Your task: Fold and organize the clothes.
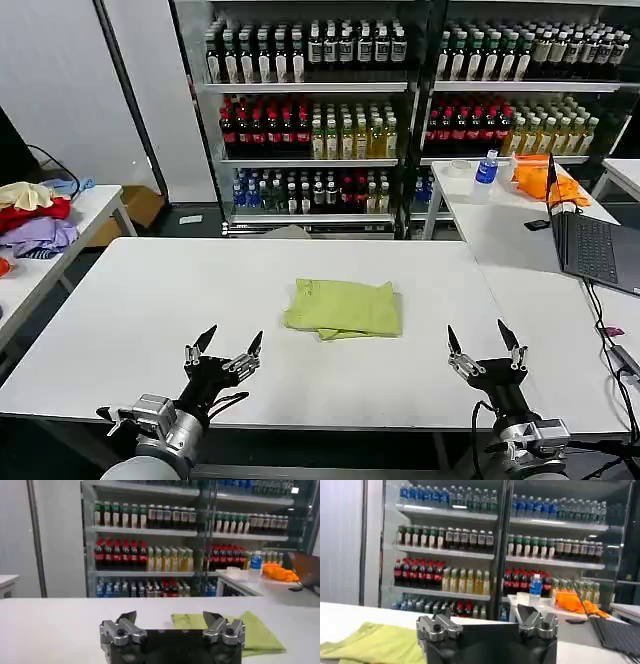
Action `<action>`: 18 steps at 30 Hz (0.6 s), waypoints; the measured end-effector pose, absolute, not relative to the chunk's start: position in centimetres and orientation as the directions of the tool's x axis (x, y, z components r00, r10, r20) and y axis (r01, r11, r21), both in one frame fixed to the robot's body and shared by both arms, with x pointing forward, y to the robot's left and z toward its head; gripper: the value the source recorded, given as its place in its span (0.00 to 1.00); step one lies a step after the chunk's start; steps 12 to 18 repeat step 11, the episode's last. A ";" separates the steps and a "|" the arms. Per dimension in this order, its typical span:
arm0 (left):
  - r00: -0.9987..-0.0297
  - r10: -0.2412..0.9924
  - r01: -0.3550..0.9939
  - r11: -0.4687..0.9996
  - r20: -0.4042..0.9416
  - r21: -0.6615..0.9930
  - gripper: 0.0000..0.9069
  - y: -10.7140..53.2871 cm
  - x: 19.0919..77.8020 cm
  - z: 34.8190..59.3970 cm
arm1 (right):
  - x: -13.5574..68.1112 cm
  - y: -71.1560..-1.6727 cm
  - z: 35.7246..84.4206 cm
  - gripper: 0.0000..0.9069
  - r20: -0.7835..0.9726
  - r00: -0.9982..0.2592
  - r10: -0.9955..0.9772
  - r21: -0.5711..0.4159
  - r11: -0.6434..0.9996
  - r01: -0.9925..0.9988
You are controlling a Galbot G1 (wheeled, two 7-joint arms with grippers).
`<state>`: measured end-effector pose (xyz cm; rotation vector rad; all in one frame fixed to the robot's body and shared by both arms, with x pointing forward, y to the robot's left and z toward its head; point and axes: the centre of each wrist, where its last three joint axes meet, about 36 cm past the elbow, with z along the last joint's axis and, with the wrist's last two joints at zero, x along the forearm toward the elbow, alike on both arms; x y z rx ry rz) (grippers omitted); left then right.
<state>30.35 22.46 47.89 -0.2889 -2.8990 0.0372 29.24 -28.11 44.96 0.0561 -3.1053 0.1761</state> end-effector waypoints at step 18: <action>-0.957 0.201 0.205 0.979 0.210 -0.002 1.00 23.2 29.9 48.7 | 31.3 -27.9 44.7 1.00 0.040 -0.998 -0.047 -0.132 0.990 -0.052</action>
